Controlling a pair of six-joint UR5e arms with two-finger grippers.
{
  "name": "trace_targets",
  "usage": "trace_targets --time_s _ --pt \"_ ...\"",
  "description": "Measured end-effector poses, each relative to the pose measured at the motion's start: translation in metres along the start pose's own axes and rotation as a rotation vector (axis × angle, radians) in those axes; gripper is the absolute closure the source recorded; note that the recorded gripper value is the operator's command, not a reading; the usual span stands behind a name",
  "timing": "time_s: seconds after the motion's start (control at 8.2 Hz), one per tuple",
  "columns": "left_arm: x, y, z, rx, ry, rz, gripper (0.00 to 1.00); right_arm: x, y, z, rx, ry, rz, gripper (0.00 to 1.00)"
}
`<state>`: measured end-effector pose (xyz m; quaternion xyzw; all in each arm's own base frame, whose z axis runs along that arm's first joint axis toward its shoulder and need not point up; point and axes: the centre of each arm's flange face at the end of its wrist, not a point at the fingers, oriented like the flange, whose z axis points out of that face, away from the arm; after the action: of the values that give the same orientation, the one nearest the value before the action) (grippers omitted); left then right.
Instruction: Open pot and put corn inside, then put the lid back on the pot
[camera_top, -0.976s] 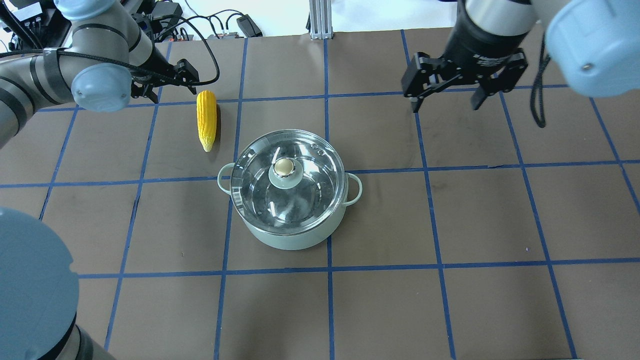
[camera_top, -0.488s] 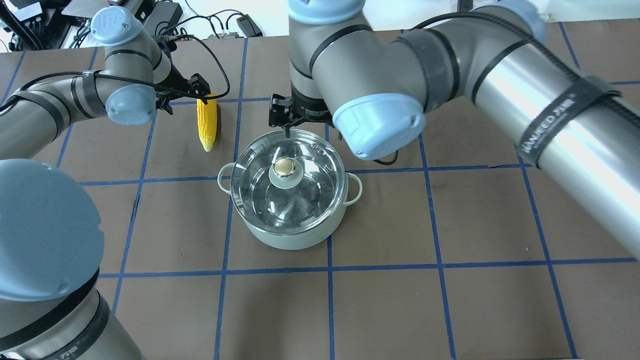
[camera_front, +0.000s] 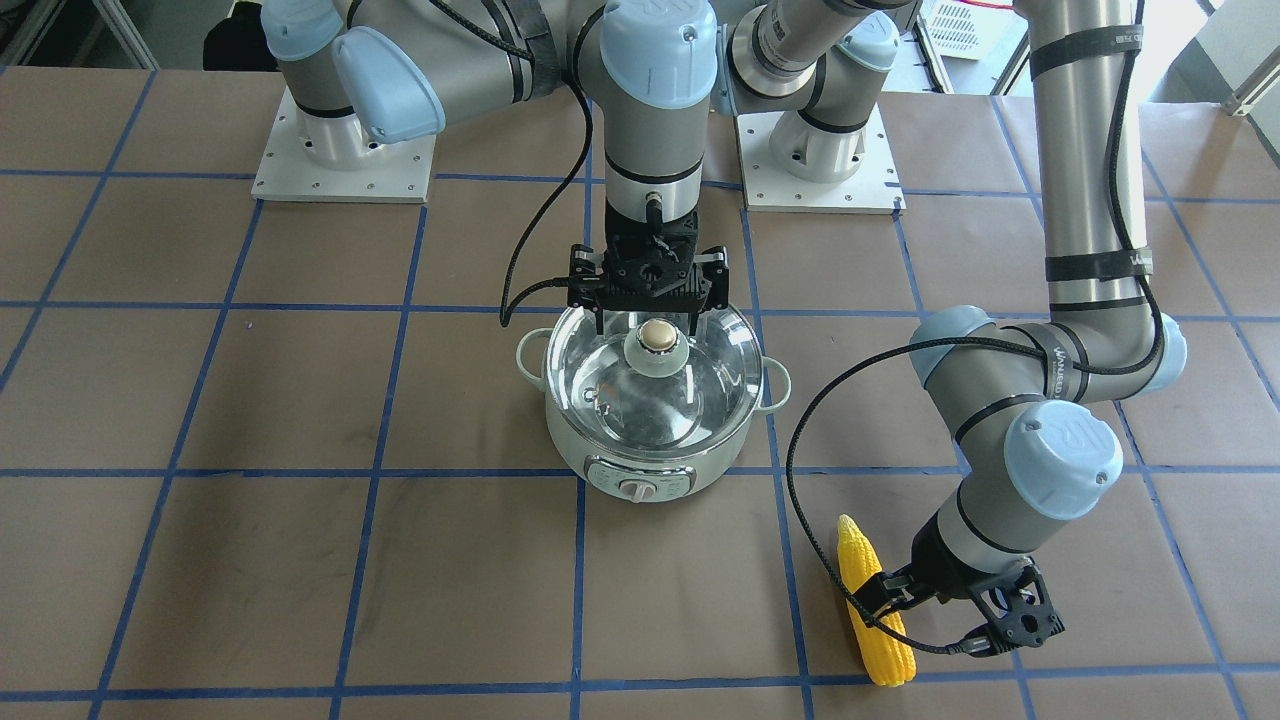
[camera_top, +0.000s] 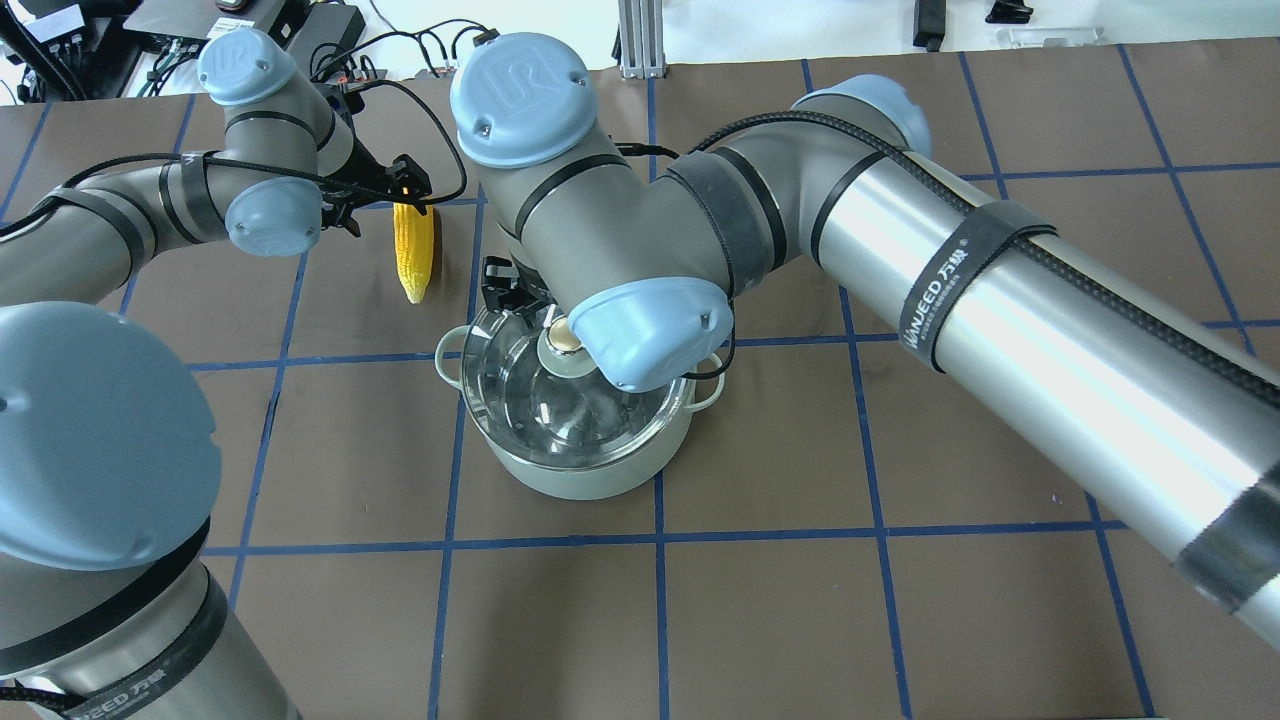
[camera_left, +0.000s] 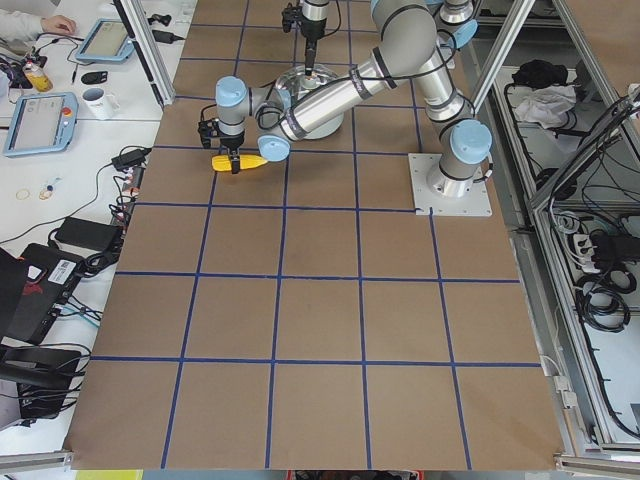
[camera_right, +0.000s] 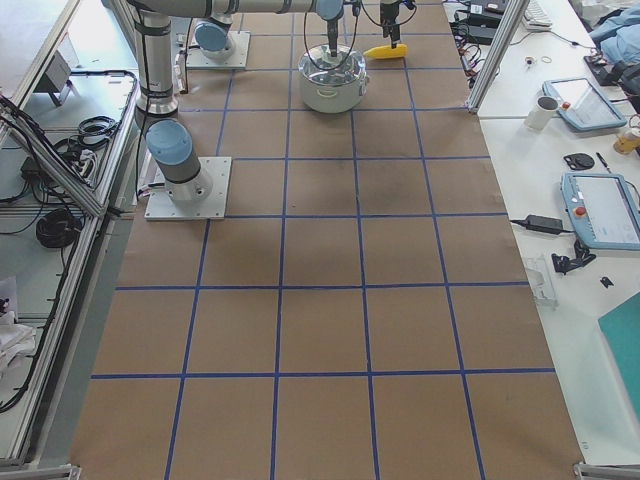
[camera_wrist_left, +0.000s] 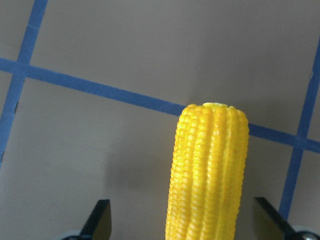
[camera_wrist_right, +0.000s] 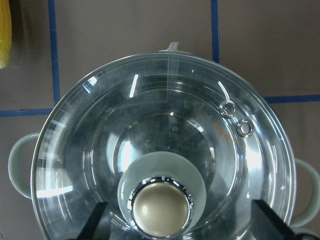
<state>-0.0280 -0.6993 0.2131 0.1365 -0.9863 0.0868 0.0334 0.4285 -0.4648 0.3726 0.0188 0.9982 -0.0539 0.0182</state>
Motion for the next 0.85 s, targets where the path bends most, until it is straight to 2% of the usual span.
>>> trace_targets --time_s 0.24,0.37,0.49,0.61,0.73,0.85 --pt "0.002 0.0 0.009 -0.011 0.021 0.008 0.0 -0.005 0.002 0.012 -0.017 0.01 0.001 0.03" --pt "0.002 0.001 0.014 -0.016 0.024 0.009 0.0 -0.006 0.001 0.018 -0.02 0.012 0.001 0.13" --pt "0.001 0.001 0.02 -0.023 0.025 0.009 0.23 -0.007 -0.001 0.022 -0.019 0.011 0.002 0.33" --pt "0.001 0.002 0.027 -0.032 0.025 0.008 0.64 -0.008 -0.001 0.025 -0.017 0.009 0.002 0.59" --pt "0.001 0.002 0.032 -0.035 0.025 0.002 1.0 -0.009 -0.002 0.027 -0.017 0.008 0.003 0.65" --pt "0.001 0.002 0.035 -0.036 0.028 -0.003 1.0 -0.009 -0.002 0.027 -0.016 0.008 0.003 0.66"
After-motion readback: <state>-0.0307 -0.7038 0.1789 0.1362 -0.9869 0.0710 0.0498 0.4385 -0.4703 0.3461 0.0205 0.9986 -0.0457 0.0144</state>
